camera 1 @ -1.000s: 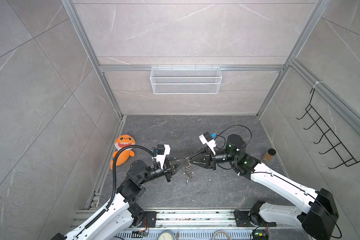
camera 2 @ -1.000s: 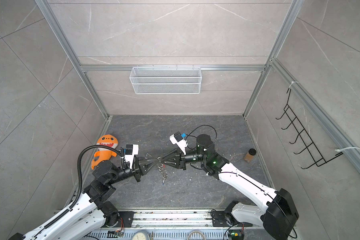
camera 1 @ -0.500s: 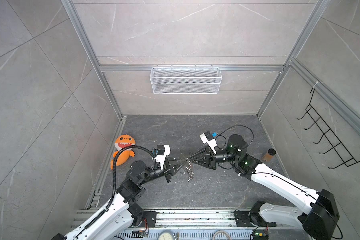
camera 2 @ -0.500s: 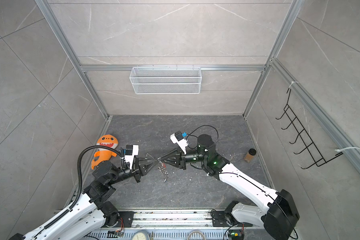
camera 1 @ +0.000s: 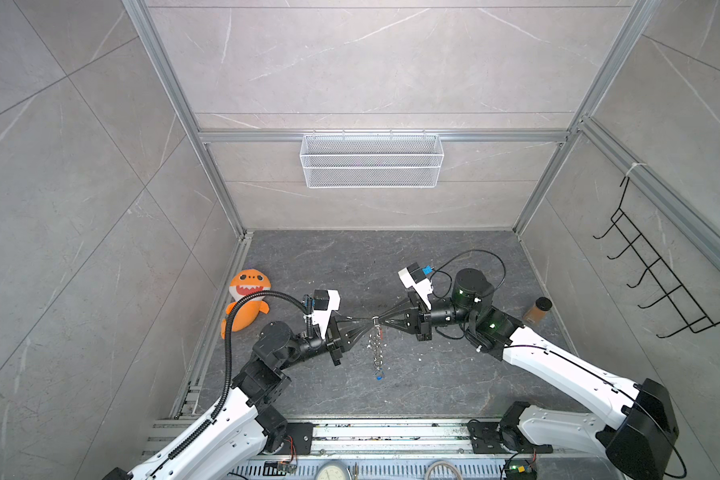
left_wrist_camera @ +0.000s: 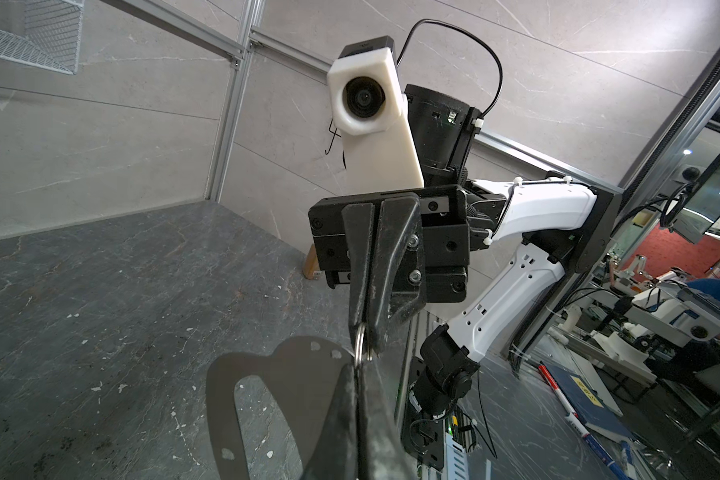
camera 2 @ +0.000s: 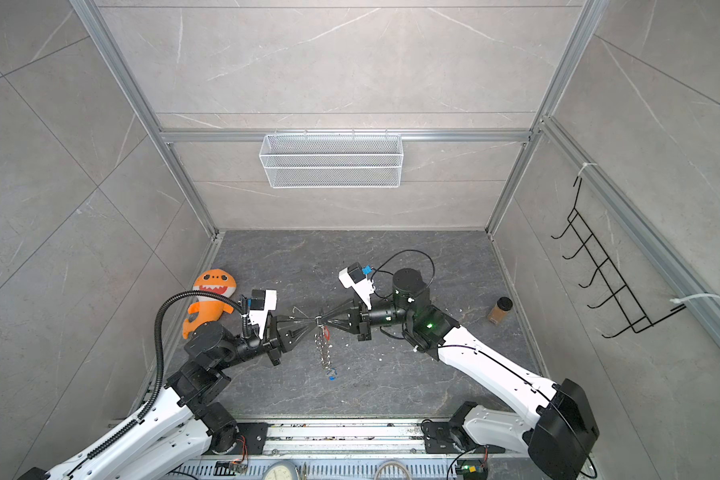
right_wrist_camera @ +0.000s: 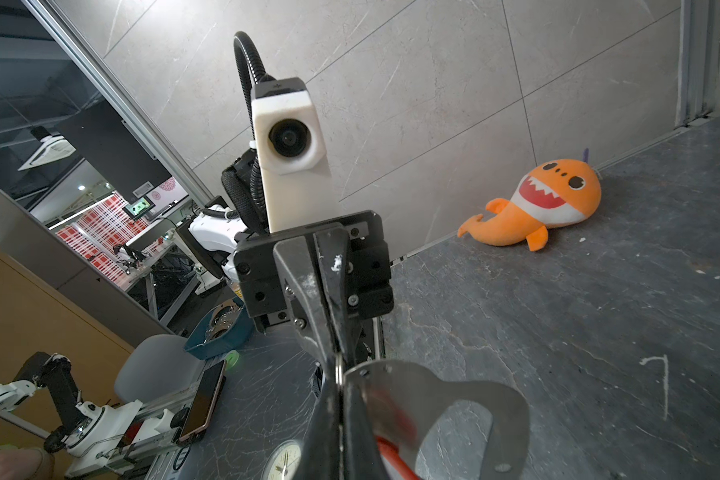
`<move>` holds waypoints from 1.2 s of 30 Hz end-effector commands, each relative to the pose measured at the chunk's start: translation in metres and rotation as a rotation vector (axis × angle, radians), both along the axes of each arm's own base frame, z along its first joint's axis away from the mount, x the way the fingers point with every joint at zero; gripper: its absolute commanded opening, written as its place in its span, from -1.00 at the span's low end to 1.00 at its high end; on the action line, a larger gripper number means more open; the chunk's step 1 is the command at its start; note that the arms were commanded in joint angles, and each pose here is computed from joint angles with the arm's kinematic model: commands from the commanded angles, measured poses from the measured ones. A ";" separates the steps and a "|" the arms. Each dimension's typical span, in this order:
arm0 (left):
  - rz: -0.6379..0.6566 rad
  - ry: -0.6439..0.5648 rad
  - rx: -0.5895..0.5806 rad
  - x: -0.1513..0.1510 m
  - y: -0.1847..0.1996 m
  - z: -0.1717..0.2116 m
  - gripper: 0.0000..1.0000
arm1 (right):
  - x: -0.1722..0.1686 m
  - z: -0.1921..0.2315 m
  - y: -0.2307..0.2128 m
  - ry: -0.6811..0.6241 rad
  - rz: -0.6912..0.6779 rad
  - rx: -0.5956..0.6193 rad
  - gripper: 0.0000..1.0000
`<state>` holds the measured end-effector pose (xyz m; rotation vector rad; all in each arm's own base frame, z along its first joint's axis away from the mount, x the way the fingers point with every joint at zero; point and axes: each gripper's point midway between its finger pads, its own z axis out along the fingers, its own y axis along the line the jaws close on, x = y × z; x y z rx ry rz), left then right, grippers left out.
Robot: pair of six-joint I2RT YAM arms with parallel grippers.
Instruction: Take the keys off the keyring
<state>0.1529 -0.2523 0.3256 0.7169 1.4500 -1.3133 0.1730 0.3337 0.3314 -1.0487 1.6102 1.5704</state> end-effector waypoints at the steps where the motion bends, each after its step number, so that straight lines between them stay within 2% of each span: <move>1: 0.018 -0.026 -0.022 -0.003 0.005 0.020 -0.58 | -0.004 0.009 -0.007 -0.038 -0.028 -0.072 -1.00; 2: 0.018 -0.024 -0.018 -0.004 0.007 0.020 -0.45 | -0.005 0.006 -0.010 -0.043 -0.030 -0.108 -1.00; 4: 0.019 -0.010 -0.003 -0.006 0.008 0.019 -0.34 | -0.007 0.004 -0.014 -0.068 -0.032 -0.165 -1.00; 14: -0.058 0.009 0.055 -0.011 -0.002 0.019 -0.24 | -0.020 0.005 -0.026 -0.086 0.047 -0.330 -1.00; 20: -0.127 -0.003 0.040 -0.015 -0.011 0.025 -0.24 | -0.022 0.013 -0.026 -0.102 0.057 -0.315 -1.00; 26: -0.151 -0.034 0.006 -0.022 -0.009 0.034 -0.23 | -0.025 0.031 -0.025 -0.147 0.036 -0.201 -1.00; 30: -0.176 -0.058 -0.012 -0.029 -0.007 0.040 -0.22 | -0.027 0.031 -0.025 -0.147 0.052 -0.208 -1.00; 36: -0.210 -0.032 -0.008 -0.027 -0.014 0.039 -0.22 | -0.029 0.031 -0.024 -0.139 0.065 -0.196 -1.00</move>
